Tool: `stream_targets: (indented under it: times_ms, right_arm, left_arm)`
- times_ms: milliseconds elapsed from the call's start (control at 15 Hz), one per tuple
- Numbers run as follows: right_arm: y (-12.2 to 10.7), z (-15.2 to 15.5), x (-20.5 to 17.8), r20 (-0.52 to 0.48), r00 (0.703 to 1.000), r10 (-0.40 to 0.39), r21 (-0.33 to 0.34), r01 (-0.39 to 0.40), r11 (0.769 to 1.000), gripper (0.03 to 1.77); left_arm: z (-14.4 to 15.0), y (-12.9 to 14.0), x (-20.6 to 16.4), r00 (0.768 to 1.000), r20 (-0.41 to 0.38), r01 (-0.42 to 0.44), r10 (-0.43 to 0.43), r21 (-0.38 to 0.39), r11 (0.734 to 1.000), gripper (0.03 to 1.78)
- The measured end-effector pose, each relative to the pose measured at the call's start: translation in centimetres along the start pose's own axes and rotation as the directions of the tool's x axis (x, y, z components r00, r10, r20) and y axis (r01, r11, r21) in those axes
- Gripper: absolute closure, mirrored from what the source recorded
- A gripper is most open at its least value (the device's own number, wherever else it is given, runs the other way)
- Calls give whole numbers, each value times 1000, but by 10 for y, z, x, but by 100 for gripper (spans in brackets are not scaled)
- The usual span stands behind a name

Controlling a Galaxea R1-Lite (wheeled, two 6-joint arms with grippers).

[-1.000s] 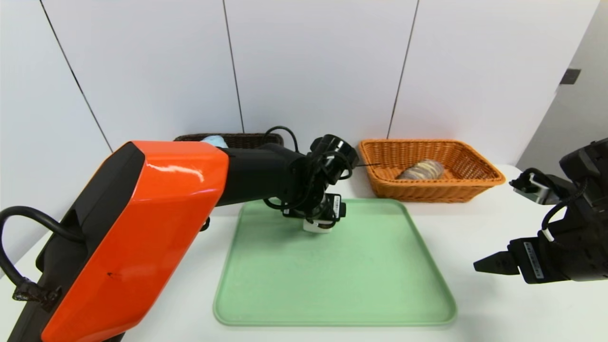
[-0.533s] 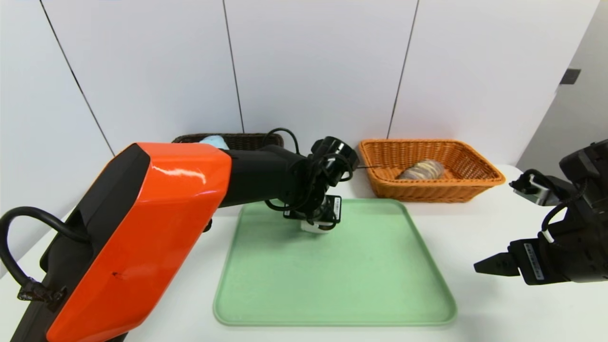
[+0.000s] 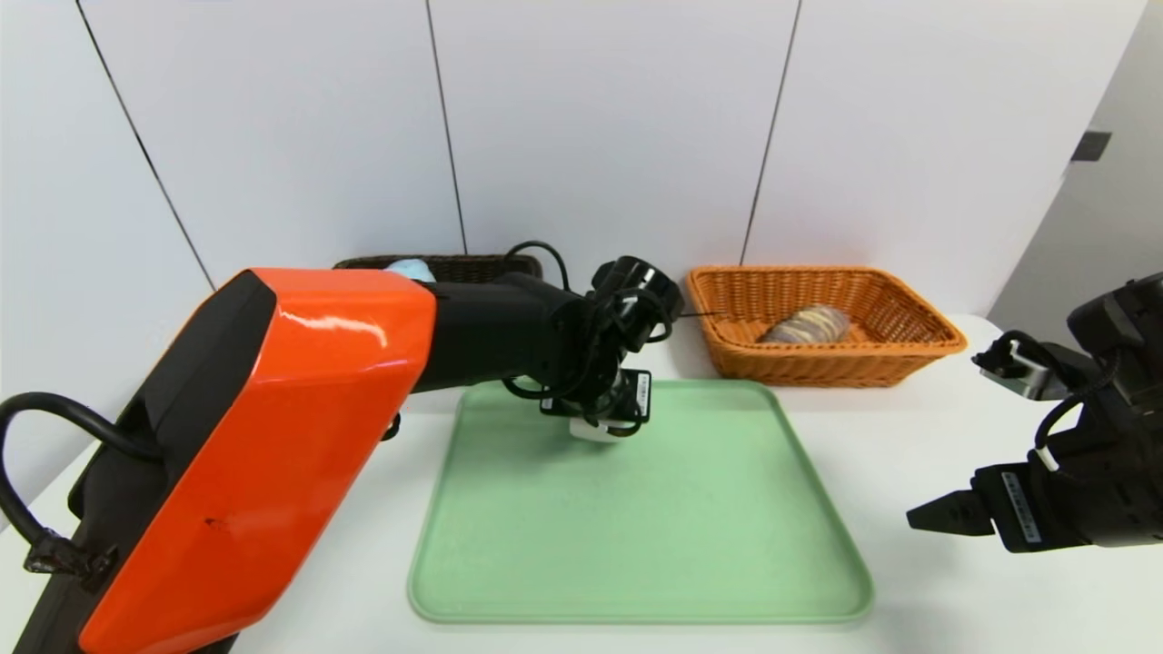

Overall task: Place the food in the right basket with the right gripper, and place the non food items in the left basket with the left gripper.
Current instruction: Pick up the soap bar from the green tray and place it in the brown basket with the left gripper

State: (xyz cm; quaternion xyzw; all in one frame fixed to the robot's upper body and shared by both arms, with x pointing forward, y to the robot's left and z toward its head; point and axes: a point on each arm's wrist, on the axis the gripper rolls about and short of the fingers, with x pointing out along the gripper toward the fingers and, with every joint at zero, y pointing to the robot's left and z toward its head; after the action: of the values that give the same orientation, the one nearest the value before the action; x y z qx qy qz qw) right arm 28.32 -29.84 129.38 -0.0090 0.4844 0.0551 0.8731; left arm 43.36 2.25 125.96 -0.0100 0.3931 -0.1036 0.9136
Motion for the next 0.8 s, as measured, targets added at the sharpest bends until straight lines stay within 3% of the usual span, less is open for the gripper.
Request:
stream_targets:
  times_ms: [467, 800]
  right_arm:
    - [0, -3, 0, -7, 1000, 1, 3, -1, 1000, 10]
    - [0, -3, -1, -1, 1000, 1, 4, -1, 1000, 10]
  left_arm:
    - [16, -8, -65, 993, 80, 87, -88, 11, 996, 83]
    - [41, 10, -122, 971, 199, 115, -132, 97, 989, 83]
